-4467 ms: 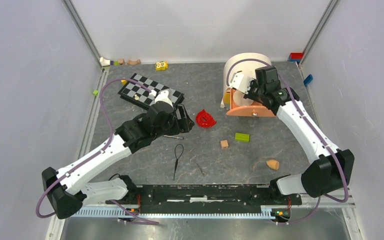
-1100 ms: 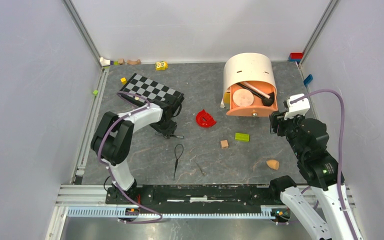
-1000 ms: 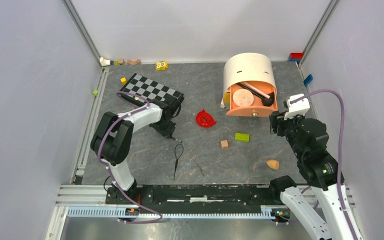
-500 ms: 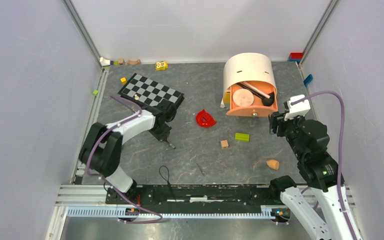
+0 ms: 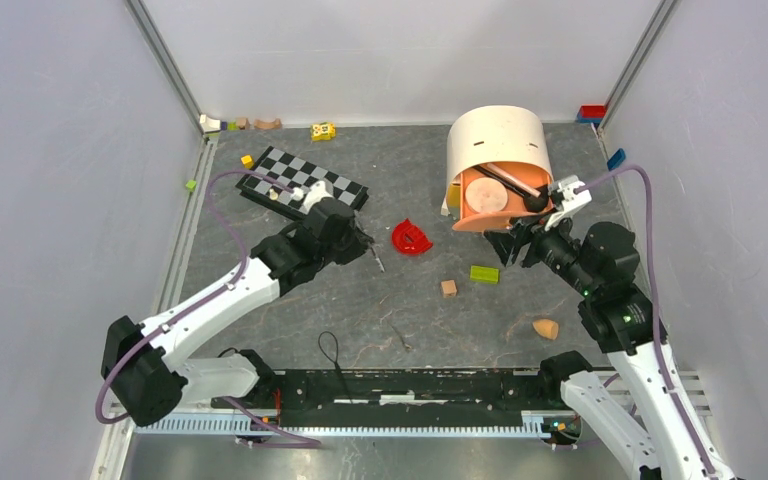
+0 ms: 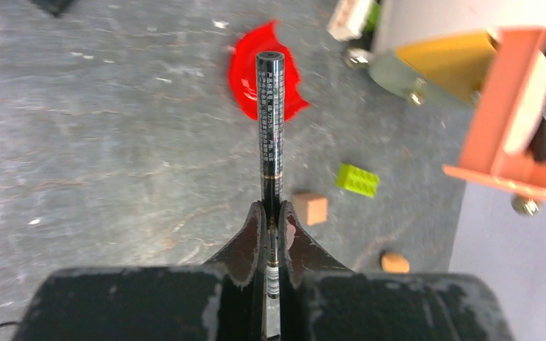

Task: Organize the makeup
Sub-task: Pick up the makeup tool from the center of the board.

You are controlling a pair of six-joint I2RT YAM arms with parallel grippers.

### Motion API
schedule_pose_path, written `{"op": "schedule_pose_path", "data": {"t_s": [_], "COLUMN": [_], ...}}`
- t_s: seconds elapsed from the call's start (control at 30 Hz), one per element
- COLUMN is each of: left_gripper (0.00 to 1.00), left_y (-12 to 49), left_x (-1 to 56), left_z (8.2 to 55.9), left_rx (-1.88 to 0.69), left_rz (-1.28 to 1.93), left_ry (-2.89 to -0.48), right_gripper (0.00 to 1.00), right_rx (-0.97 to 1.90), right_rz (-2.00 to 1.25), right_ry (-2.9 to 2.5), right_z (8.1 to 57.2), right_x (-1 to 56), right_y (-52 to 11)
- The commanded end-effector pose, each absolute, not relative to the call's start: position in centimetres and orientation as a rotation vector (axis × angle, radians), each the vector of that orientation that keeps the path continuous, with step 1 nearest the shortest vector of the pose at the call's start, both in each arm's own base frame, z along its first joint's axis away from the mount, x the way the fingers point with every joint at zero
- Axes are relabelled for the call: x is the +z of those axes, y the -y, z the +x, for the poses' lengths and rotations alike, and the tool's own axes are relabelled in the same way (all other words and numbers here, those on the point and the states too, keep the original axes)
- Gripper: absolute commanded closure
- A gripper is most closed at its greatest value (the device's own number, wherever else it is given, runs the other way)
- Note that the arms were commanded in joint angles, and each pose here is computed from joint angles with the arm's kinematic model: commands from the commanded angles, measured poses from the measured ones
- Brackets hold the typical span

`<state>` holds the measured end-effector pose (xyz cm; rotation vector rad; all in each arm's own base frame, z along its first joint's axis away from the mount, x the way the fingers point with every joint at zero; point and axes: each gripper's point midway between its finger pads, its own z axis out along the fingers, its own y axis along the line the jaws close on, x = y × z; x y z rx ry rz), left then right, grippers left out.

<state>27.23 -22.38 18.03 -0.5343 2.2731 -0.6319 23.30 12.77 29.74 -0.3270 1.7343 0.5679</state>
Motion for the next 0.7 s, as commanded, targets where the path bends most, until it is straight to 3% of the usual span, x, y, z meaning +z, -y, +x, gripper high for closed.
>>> {"op": "schedule_pose_path", "data": {"t_s": [0.0, 0.67], "left_gripper": [0.98, 0.98], "left_y": [27.1, 33.8], "left_x": [23.4, 29.4], "left_z": [27.0, 23.4], "left_rx": [-0.833, -1.102], "left_rz": [-0.299, -0.012], "left_ry": [-2.144, -2.002], "right_gripper": [0.30, 0.29], "right_rx": [0.776, 0.924], "right_rz": [-0.341, -0.408], "right_ry": [-1.620, -1.771], "right_z": [22.1, 20.4], "right_x": [33.1, 28.0], "right_y": [-15.4, -25.5]}}
